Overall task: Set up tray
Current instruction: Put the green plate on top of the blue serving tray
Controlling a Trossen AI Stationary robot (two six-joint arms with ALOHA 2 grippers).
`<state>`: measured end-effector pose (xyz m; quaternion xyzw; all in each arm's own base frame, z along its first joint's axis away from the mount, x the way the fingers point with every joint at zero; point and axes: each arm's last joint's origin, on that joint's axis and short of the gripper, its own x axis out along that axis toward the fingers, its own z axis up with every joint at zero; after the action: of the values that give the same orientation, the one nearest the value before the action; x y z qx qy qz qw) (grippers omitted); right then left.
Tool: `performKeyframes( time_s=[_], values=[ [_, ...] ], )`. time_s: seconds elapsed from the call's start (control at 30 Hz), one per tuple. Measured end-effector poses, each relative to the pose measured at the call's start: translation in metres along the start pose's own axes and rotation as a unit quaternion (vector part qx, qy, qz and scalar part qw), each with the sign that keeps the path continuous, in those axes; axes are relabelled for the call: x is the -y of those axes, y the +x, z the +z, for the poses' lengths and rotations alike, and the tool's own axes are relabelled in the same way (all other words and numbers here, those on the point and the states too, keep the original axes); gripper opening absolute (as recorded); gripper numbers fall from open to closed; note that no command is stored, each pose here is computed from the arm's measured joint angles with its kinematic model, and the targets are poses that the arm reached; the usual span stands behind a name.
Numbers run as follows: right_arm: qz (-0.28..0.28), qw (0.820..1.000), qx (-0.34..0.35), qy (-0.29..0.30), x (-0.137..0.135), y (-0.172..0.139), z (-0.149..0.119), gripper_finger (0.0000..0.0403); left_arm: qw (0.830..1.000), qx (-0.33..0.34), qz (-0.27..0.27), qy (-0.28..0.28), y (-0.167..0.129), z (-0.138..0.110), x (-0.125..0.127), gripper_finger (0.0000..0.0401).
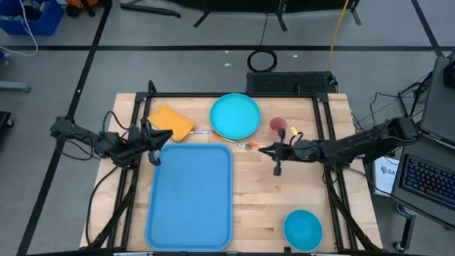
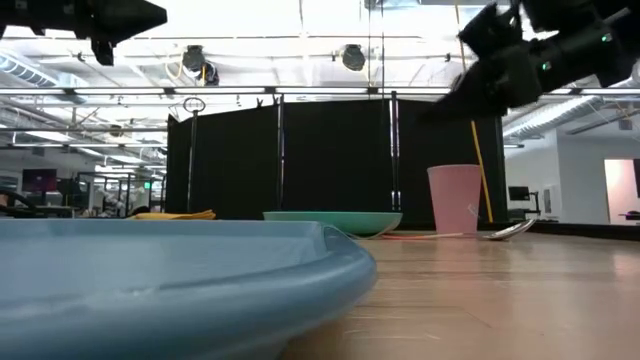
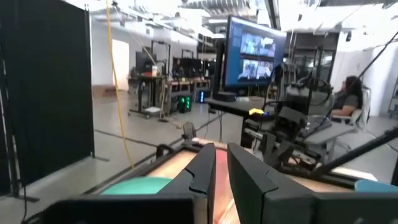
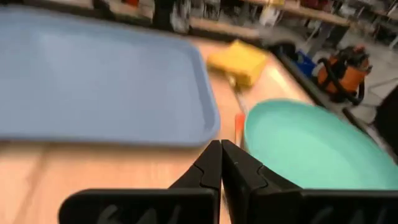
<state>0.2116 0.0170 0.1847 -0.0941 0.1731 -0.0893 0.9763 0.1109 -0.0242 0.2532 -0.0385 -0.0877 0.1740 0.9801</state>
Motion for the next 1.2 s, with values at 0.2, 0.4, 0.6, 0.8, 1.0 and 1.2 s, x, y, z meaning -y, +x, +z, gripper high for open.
performKeyframes(
  time_s=[0.2,0.4,0.6,0.8,1.0,1.2],
  values=[
    [0.031,0.999,-0.023,0.007,-0.006,0.017,0.011,0.0005,1.000,-0.015,0.000,0.002,0.003,-0.005,0.003,0.0044],
    [0.041,0.997,-0.059,-0.002,-0.013,0.038,0.025,0.0059,1.000,-0.015,0.000,0.021,0.003,-0.005,0.003,0.0044],
    [0.030,0.995,-0.094,-0.011,-0.010,0.065,0.042,0.0129,0.998,-0.022,0.006,0.050,0.003,-0.006,0.003,0.0044],
    [0.006,0.986,-0.168,-0.013,0.008,0.091,0.048,0.0161,0.998,-0.039,0.009,0.053,0.003,-0.010,0.002,0.0044],
    [0.026,0.982,-0.188,0.019,0.035,0.107,0.048,0.0158,0.998,-0.040,0.011,0.039,0.003,-0.011,0.002,0.0044],
    [0.041,0.975,-0.214,0.039,0.053,0.118,0.037,0.0156,0.998,-0.048,0.011,0.044,0.003,-0.013,0.002,0.0044]
  ],
)
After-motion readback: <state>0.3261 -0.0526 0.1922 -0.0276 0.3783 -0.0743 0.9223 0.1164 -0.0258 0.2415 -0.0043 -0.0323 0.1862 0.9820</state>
